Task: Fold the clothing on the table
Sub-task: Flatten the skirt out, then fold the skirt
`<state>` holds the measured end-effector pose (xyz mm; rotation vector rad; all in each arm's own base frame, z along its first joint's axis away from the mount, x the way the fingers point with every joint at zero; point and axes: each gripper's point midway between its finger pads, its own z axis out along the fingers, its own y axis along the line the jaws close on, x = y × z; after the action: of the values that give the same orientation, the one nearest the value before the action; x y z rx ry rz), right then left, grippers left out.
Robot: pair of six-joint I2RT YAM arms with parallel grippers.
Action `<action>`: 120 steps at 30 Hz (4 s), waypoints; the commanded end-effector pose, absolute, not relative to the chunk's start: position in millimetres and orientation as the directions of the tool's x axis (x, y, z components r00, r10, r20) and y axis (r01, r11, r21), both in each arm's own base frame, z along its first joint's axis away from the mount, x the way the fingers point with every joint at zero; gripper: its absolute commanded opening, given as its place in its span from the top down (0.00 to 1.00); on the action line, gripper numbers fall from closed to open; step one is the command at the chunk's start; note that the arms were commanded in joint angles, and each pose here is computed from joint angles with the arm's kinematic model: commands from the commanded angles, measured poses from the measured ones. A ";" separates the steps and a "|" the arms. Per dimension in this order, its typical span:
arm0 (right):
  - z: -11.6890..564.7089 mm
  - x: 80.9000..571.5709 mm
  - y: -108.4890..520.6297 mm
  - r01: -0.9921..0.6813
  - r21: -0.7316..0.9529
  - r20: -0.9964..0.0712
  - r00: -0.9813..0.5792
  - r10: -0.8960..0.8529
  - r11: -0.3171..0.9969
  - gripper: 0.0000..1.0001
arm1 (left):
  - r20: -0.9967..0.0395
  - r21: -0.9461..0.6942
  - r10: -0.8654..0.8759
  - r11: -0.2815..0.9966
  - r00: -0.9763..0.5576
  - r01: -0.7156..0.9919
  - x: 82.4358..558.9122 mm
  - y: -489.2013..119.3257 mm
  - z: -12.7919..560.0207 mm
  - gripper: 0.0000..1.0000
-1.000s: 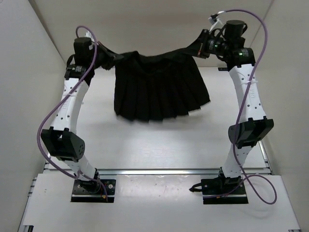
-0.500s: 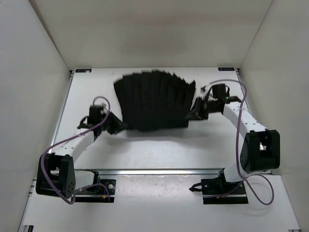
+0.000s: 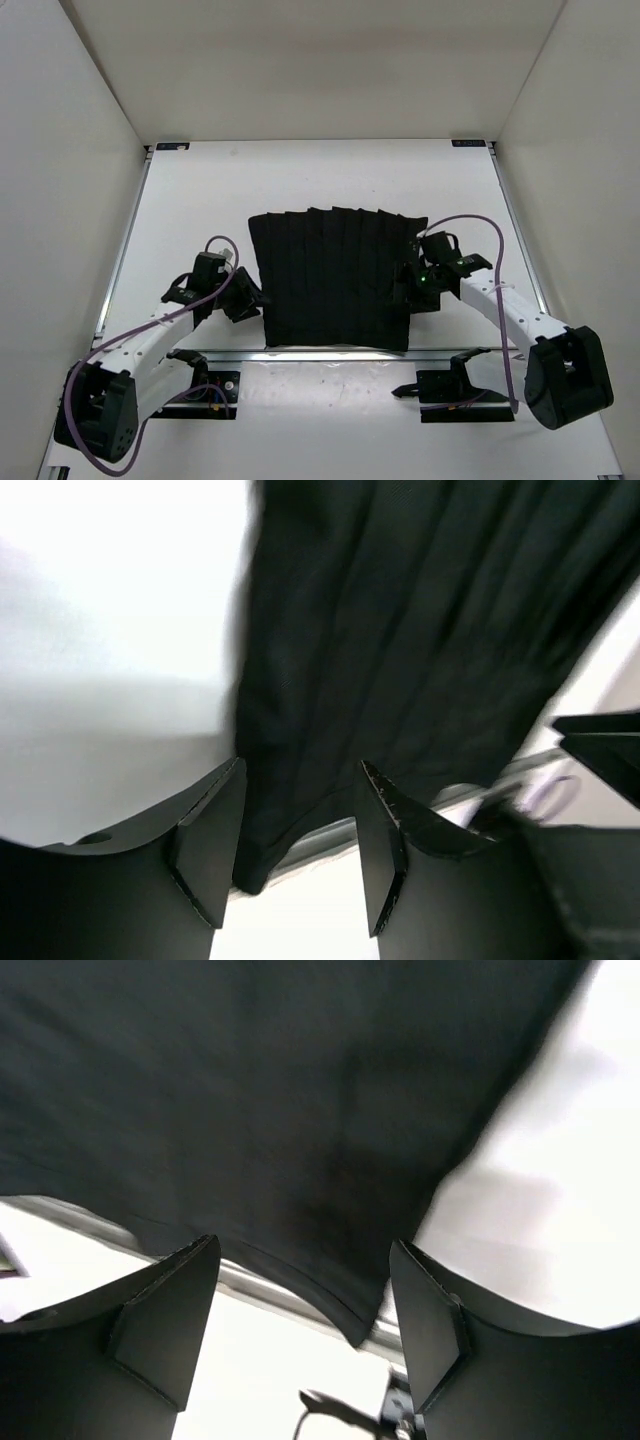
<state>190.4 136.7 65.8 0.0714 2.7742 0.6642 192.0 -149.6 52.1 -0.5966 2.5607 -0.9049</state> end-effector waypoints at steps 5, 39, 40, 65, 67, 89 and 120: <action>42.8 139.2 105.6 0.057 0.204 -0.206 -0.973 0.100 0.977 0.35 | -0.195 -0.500 -0.370 0.834 -0.909 -0.232 163.6 -151.3 49.3 0.43; 70.2 107.4 145.3 -0.004 0.416 -0.128 -0.990 0.054 0.909 1.00 | -0.067 -0.631 -0.349 0.740 -0.935 -0.232 123.9 -170.8 66.3 1.00; 70.0 99.0 146.9 -0.010 0.434 -0.120 -0.992 0.046 0.901 1.00 | -0.047 -0.645 -0.359 0.723 -0.932 -0.246 114.5 -171.4 63.9 1.00; 126.3 376.8 82.4 0.106 0.505 -0.405 -0.847 0.344 0.856 0.41 | -0.029 -0.919 -0.665 0.311 -0.746 -0.241 389.7 -154.6 140.1 0.50; 115.6 364.4 77.9 0.140 0.519 -0.376 -0.848 0.373 0.843 0.41 | -0.045 -0.883 -0.672 0.373 -0.739 -0.285 377.0 -146.3 120.7 0.50; 24.1 306.4 105.4 0.217 0.556 -0.157 -0.921 0.358 0.802 1.00 | -0.126 -0.480 -0.524 0.775 -0.842 -0.410 349.3 -137.7 4.3 1.00; 41.9 307.2 344.3 -0.553 0.297 -0.429 -0.806 -0.409 0.778 1.00 | -0.049 -0.599 -0.436 0.733 -0.899 -0.322 293.7 -236.6 17.6 0.99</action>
<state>302.5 321.8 36.5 -0.6889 2.7092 0.5321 305.4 -241.3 14.2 -0.6490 2.7287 -0.9121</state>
